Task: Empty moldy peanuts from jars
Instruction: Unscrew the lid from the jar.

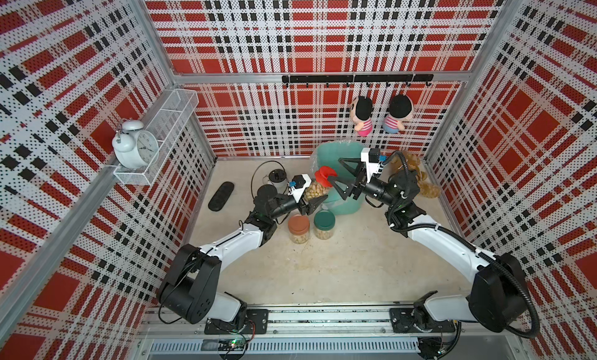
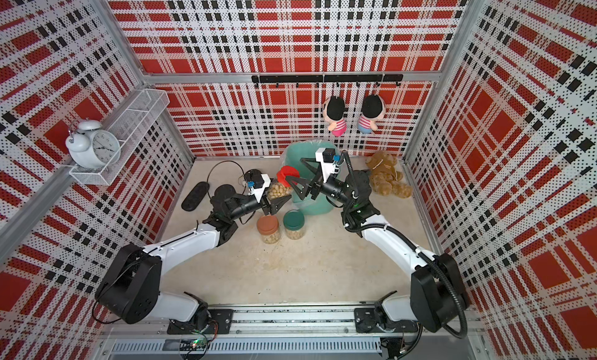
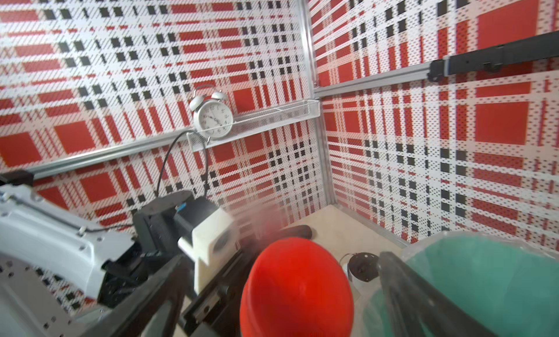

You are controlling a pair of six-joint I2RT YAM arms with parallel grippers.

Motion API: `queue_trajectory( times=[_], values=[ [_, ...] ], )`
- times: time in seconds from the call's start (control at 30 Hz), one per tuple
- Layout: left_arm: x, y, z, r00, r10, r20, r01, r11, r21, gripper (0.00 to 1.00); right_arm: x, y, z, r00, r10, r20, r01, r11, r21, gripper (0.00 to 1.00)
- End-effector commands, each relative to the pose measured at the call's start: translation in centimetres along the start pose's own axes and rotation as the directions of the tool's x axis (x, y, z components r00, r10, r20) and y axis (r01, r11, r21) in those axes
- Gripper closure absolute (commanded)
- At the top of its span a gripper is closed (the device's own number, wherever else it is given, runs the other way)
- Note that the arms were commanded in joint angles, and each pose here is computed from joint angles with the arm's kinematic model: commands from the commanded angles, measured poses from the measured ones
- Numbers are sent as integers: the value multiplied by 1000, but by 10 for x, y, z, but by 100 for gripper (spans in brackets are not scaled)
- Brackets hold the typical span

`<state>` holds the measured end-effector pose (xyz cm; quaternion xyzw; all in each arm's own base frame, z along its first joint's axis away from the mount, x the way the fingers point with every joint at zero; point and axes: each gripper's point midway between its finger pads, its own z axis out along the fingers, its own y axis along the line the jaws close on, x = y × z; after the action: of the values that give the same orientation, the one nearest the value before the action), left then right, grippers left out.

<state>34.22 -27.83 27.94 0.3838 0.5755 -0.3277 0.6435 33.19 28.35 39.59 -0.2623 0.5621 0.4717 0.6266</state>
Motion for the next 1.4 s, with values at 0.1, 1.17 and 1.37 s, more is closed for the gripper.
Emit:
queue_trajectory(
  times=[0.1,1.17,1.37],
  values=[
    [-25,3,-3,994,72,78,-63,992,-106,100,7,-17,6,991,116,60,-126,967,222,0],
    [-25,-2,-8,995,10,96,-9,1000,-7,100,43,21,22,988,-74,-138,63,995,-82,100],
    [-24,-9,-10,997,-9,79,0,994,111,100,27,14,-8,991,-123,-43,104,944,-315,100]
  ],
)
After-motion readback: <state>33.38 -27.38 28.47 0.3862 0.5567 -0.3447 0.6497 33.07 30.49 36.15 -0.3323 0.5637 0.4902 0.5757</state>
